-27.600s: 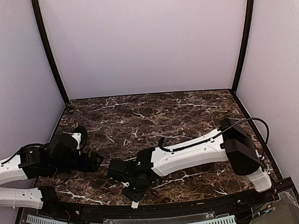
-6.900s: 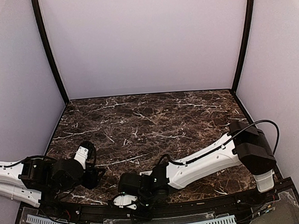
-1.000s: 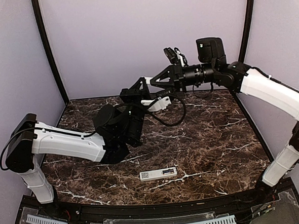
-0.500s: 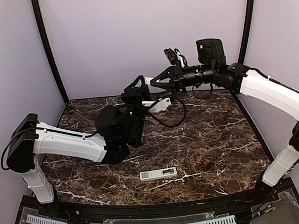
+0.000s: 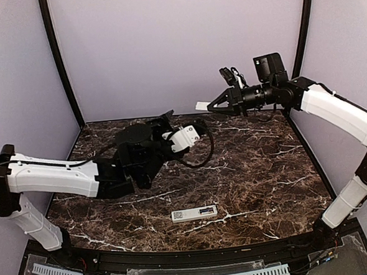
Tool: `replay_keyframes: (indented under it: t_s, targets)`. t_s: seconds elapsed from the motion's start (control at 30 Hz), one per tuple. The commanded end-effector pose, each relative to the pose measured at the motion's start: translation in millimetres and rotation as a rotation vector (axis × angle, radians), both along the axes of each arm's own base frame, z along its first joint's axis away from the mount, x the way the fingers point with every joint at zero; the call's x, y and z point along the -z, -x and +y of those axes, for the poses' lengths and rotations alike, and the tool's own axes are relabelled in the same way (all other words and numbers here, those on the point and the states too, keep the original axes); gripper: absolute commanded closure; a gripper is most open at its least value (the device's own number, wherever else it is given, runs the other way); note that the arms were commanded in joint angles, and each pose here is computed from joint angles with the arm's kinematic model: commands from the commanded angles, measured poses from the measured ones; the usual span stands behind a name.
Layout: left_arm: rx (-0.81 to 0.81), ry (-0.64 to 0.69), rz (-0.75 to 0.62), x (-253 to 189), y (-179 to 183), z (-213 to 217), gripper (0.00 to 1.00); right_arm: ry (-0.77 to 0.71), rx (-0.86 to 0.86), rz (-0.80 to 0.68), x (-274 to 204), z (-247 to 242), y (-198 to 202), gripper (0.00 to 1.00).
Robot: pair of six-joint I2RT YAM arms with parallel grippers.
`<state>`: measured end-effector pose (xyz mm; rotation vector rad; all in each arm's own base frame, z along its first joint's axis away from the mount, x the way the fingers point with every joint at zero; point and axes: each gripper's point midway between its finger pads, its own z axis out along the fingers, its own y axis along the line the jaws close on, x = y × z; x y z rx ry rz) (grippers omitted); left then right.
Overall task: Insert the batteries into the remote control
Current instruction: Pass from the left arm to the right, then press the battery in the battery compartment.
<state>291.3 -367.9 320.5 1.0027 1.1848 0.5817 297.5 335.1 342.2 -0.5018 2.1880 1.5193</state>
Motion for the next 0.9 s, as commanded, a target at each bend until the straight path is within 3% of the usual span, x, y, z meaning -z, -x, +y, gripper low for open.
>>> replay_keyframes:
  t_s: [0.0,0.13,0.3,0.37,0.6,0.87]
  targets:
    - [0.264,0.425,0.788,43.9,42.3,21.9,0.27,0.106,-0.126,0.025,41.9,-21.1,23.9,1.00]
    - [0.282,0.418,1.019,91.0,62.1,26.7,0.24,0.134,-0.211,0.121,87.2,-25.5,45.8,1.00]
    - [0.269,0.237,1.355,177.2,98.8,15.7,0.27,0.153,-0.248,0.245,139.2,-32.3,65.7,1.00]
    - [0.257,0.188,1.422,201.3,106.6,16.1,0.27,0.154,-0.255,0.264,153.9,-35.2,72.3,1.00]
    - [0.425,0.065,1.528,236.8,133.7,4.0,0.17,0.146,-0.291,0.376,203.5,-41.2,93.7,1.00]
    - [0.319,-0.022,1.463,280.6,115.7,14.0,0.17,0.146,-0.326,0.417,232.4,-35.6,116.5,1.00]
